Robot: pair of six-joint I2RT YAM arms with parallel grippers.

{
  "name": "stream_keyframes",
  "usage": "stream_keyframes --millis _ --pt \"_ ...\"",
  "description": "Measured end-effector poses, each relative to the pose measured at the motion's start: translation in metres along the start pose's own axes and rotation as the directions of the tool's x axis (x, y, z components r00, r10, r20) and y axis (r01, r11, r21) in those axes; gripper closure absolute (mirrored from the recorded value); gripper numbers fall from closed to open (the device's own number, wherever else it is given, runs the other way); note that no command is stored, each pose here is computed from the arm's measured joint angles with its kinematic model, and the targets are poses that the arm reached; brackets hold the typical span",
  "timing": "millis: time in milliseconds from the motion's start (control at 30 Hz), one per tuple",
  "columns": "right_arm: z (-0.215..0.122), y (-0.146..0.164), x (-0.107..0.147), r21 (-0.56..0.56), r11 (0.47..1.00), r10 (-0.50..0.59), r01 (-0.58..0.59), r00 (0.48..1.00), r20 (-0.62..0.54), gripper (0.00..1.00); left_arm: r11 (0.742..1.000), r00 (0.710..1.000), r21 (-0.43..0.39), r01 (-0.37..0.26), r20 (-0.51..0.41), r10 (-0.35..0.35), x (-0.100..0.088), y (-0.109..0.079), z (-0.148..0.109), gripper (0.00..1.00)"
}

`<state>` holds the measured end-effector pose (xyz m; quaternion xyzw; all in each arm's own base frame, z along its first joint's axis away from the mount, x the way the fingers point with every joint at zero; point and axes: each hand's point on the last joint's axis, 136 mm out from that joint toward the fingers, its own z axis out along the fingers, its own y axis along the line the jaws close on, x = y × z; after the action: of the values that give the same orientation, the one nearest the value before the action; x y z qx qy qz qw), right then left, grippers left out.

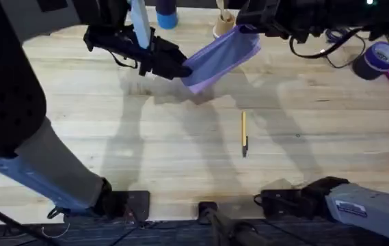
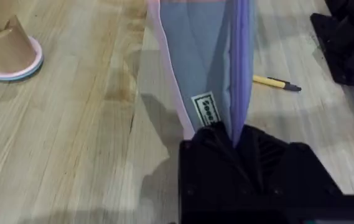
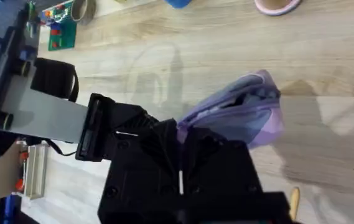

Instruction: Unzip the bag, pick up the pens from the table one at a time and place them inside, then zip the bag closed.

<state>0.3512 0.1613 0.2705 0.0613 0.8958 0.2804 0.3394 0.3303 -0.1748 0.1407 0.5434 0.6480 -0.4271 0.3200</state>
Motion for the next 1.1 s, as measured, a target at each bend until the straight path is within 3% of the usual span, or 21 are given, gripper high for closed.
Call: stream_keyframes --millis 800,1100 --pt "0.0 -0.002 -0.002 0.008 1.0 0.002 -0.002 1.0 0.007 0.968 1.0 1.0 -0.005 0.0 -0.022 0.0 0.004 0.001 0.0 0.959" --pt "-0.004 -0.026 0.037 0.12 0.992 0.047 -0.03 0.989 -0.142 0.968 1.0 0.996 -0.017 0.006 -0.084 -0.008 0.015 0.002 0.0 0.959"
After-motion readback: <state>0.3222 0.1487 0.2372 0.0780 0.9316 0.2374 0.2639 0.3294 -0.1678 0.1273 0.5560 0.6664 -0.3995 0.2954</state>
